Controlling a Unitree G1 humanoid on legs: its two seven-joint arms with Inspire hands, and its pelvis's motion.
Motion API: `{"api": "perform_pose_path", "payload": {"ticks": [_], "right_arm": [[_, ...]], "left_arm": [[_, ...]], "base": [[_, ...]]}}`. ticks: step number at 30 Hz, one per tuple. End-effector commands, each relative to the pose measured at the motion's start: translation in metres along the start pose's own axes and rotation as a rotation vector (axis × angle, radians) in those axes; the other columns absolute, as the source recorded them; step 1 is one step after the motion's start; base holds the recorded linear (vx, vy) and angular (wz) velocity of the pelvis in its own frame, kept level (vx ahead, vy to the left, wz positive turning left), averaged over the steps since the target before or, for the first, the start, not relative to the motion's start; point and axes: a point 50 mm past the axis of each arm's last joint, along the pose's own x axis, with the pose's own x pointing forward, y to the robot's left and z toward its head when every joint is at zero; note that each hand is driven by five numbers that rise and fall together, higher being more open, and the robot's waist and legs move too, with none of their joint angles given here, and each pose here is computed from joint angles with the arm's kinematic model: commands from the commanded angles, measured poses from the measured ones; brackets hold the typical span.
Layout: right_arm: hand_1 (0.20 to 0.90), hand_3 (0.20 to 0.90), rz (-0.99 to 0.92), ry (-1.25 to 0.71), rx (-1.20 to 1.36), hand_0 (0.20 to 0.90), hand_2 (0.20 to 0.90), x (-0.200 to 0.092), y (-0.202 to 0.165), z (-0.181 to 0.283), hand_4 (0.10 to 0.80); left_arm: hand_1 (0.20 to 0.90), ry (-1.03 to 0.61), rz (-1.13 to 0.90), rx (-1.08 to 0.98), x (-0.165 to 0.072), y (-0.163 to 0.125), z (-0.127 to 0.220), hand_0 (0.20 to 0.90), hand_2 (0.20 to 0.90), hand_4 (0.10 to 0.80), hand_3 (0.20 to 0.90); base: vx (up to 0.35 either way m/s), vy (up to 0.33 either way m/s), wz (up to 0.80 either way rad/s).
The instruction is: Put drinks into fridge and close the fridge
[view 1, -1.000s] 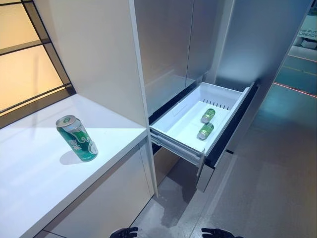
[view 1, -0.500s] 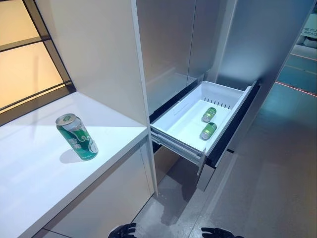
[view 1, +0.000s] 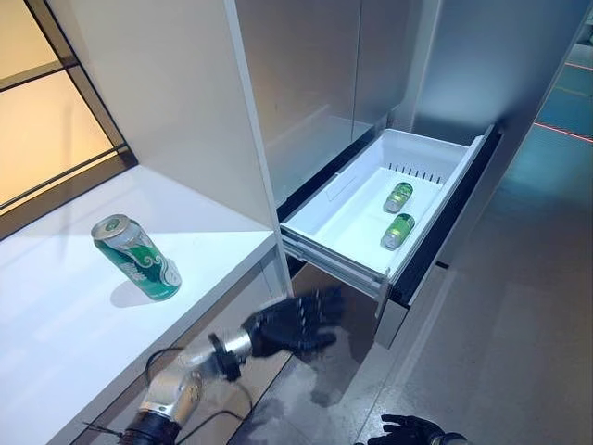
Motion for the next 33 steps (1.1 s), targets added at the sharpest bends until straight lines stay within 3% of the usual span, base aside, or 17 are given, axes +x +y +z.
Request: {"api": "perform_pose_path", "payload": {"ticks": [1, 4, 11, 19, 33], "right_arm": [[0.9, 0.9, 0.033, 0.053, -0.041, 0.9, 0.9, 0.003, 0.016, -0.016, 0.8], [0.9, 0.9, 0.044, 0.067, -0.023, 0.9, 0.9, 0.006, 0.03, -0.022, 0.8], [0.9, 0.9, 0.047, 0.081, -0.027, 0.9, 0.9, 0.007, 0.04, -0.027, 0.8], [0.9, 0.9, 0.054, 0.066, -0.049, 0.9, 0.9, 0.009, 0.041, -0.019, 0.8], [0.9, 0.9, 0.056, 0.057, -0.047, 0.9, 0.9, 0.008, 0.032, -0.012, 0.8]], "left_arm": [[0.9, -0.492, -0.242, 0.02, 0.018, -0.036, 0.092, 0.9, 0.9, 0.8, 0.9], [0.9, -0.771, -0.221, 0.154, -0.001, -0.051, 0.13, 0.9, 0.9, 0.8, 0.9], [0.9, -0.984, -0.016, 0.521, -0.037, -0.065, 0.168, 0.9, 0.9, 0.8, 0.9], [0.9, -0.968, 0.247, 0.764, -0.052, -0.066, 0.186, 0.9, 0.9, 0.8, 0.9], [0.9, -0.875, 0.591, 0.766, -0.085, -0.025, 0.185, 0.9, 0.9, 0.8, 0.9]], "base": [[0.064, -0.065, 0.15], [0.054, -0.055, 0.11], [0.013, -0.014, 0.17], [-0.009, -0.004, 0.26], [-0.007, 0.001, 0.06]]}}
